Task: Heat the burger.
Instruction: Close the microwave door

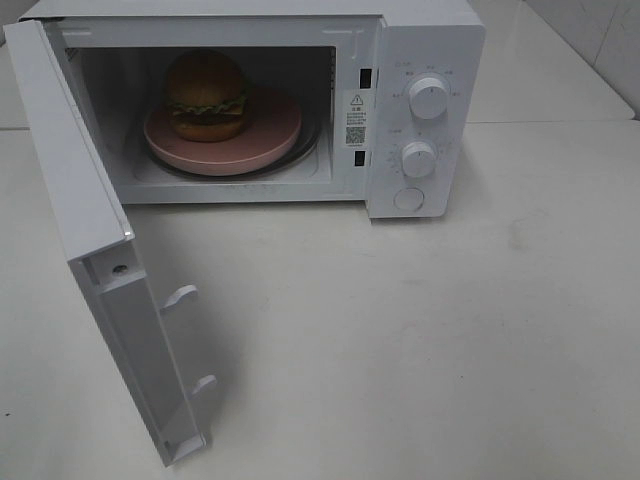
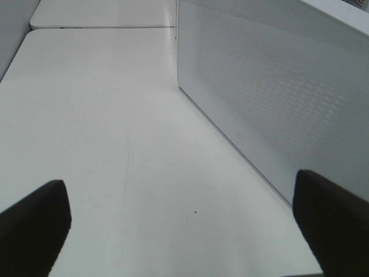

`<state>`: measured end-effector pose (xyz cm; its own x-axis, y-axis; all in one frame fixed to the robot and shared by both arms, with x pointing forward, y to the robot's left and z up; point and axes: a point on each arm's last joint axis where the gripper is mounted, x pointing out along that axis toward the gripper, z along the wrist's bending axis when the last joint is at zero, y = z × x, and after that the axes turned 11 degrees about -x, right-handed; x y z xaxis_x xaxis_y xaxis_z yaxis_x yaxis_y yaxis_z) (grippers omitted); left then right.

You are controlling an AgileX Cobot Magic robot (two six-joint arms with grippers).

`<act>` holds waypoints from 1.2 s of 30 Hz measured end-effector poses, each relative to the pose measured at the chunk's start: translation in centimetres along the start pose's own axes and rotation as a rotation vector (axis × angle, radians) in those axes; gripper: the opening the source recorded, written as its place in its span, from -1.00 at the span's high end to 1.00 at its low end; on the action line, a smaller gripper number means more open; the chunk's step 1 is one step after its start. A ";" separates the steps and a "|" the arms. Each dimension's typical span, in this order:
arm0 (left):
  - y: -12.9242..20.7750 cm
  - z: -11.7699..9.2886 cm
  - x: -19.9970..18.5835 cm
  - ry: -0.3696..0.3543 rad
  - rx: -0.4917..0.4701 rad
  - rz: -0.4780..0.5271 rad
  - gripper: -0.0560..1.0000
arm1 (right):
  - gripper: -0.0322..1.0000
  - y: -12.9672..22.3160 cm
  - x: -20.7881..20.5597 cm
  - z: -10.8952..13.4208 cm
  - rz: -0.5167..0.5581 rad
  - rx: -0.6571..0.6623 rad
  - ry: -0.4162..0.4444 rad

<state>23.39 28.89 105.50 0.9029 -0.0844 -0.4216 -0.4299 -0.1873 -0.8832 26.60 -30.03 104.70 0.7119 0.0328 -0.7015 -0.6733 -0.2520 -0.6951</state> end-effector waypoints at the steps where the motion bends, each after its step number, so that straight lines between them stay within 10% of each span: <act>1: 0.0 0.0 0.0 0.000 0.000 0.000 -0.98 | -0.54 0.5 -0.7 0.1 -0.057 0.004 0.009; 9: 0.0 0.0 0.0 0.000 0.000 0.000 -0.98 | -0.53 2.3 -2.7 0.3 -0.232 0.013 0.039; 36: 0.0 0.0 0.0 0.000 0.000 0.000 -0.98 | -0.53 2.4 -2.8 0.3 -0.241 0.014 0.041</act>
<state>23.39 28.89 105.50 0.9029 -0.0844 -0.4216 -0.4299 -0.1873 -0.8832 22.93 -30.48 104.91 0.8597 0.0514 -0.5082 -0.4853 -0.2284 -0.8440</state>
